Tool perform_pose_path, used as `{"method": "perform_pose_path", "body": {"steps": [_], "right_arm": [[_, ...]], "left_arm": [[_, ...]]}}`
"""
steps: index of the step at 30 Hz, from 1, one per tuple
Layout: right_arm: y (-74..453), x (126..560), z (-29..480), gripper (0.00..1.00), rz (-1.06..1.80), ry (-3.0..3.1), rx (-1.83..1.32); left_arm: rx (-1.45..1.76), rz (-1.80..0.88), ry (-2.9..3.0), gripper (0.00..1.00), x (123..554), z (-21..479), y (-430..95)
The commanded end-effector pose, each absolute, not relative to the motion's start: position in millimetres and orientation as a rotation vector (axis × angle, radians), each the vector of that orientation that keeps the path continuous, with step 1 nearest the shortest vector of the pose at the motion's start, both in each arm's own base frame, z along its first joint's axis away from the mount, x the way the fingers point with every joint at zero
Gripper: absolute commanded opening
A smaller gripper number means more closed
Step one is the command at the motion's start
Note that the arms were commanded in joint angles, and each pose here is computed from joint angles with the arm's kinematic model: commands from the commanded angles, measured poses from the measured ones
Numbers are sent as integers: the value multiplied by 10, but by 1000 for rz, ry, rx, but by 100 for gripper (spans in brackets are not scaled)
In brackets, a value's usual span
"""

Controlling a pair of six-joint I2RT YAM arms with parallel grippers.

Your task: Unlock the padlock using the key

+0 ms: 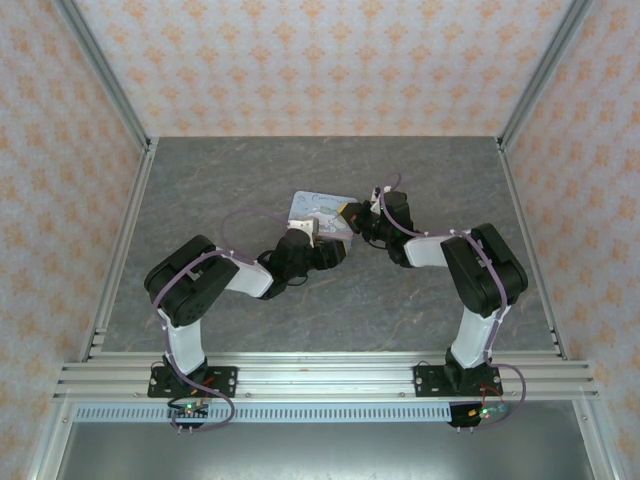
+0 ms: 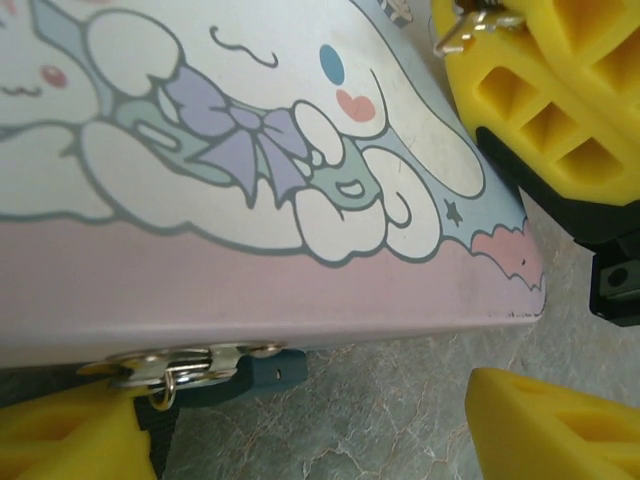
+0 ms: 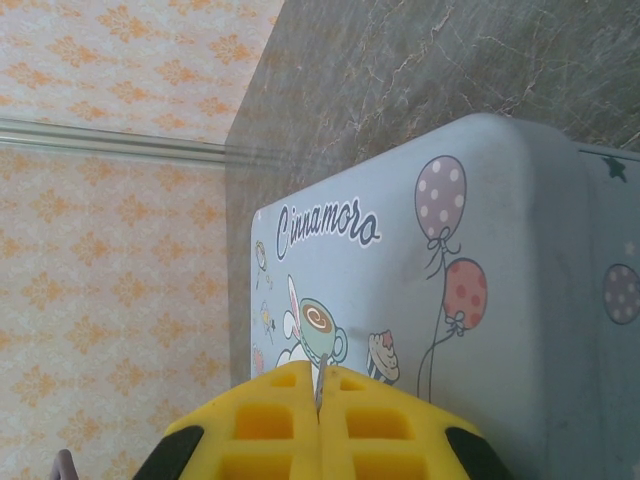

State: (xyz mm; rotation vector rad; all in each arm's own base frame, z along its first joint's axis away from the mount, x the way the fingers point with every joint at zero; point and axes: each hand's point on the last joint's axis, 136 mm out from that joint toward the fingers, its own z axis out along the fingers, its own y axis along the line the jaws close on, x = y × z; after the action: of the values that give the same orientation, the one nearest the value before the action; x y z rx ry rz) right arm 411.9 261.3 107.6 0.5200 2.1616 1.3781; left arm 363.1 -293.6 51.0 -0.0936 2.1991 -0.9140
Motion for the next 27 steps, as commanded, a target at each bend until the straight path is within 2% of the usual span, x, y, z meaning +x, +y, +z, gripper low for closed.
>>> {"method": "perform_pose_path", "body": {"steps": [1, 9, 18, 20, 22, 24, 27], "right_arm": [[2556, 3930, 621, 0, 1305, 2300, 591], [2555, 3936, 640, 0, 1307, 2293, 593], [2539, 3930, 615, 0, 1296, 2295, 598], [2538, 3926, 610, 0, 1296, 2296, 599], [2534, 3922, 597, 0, 1295, 2297, 601], [2531, 3918, 594, 0, 1295, 2297, 602], [2529, 3919, 589, 0, 1294, 2298, 602]], "left_arm": [[-164, -935, 2126, 77, 3787, 573, -2890], [-291, -982, 2159, 73, 3813, 418, -2918], [-380, -949, 2158, 49, 3773, 377, -2788], [-409, -935, 2151, 51, 3759, 356, -2730], [-447, -918, 2140, 65, 3750, 343, -2662], [-481, -916, 2130, 74, 3740, 324, -2617], [-510, -959, 2104, 79, 3757, 375, -2635]]}}
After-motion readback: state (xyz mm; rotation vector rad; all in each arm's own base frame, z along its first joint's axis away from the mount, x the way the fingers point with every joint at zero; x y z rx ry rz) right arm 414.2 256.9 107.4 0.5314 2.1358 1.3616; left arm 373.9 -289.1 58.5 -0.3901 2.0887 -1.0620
